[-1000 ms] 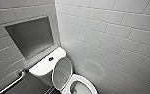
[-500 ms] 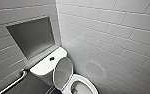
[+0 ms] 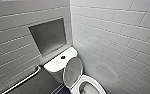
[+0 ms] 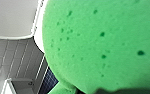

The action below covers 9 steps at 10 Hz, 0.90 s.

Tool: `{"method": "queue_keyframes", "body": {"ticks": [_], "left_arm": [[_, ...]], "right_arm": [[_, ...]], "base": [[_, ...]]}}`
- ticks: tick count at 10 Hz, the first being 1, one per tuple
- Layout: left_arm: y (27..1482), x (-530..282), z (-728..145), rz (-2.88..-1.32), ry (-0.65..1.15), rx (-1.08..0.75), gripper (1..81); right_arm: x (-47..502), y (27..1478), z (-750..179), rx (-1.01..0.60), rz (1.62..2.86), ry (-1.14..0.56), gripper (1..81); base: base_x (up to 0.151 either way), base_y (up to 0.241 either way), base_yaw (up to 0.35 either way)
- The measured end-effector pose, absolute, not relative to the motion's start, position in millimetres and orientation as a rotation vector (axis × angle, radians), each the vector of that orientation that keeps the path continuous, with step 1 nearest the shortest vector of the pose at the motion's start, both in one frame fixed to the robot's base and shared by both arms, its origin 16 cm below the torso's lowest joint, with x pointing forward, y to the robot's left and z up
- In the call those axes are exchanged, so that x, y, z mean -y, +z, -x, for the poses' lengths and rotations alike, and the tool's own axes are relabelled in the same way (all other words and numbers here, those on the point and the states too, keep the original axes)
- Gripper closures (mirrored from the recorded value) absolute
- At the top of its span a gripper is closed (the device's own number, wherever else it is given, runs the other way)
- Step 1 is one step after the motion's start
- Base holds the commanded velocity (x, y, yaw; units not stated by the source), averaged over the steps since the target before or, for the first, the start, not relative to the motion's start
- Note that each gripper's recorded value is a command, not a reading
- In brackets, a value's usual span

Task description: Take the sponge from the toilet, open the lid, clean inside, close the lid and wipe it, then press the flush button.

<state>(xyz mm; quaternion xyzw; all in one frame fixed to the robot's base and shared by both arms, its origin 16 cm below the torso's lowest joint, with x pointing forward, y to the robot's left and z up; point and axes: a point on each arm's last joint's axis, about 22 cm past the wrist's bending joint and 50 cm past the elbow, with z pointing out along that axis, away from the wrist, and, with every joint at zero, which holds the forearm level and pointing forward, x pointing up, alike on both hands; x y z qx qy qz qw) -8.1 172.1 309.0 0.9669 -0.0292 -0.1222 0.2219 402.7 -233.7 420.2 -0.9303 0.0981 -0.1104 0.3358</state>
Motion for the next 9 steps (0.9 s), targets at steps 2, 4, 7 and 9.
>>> {"method": "queue_keyframes", "body": {"ticks": [2,4,7,9], "left_arm": [[310,-173,13,-2.673,-0.346,0.07,1.0],[312,-173,21,-2.669,-0.376,0.062,1.0],[320,-172,45,-2.653,-0.458,0.045,1.0],[320,-162,42,-2.642,-0.454,0.042,1.0]], "right_arm": [[223,427,-441,-0.248,2.403,-0.335,81.1],[212,415,-474,-0.247,2.409,-0.321,81.1],[192,398,-520,-0.225,2.409,-0.302,81.1],[185,399,-544,-0.193,2.411,-0.295,81.1]], "base": [[0.0,0.0,0.0],[0.0,0.0,0.0],[0.0,0.0,0.0],[0.0,0.0,0.0]]}}
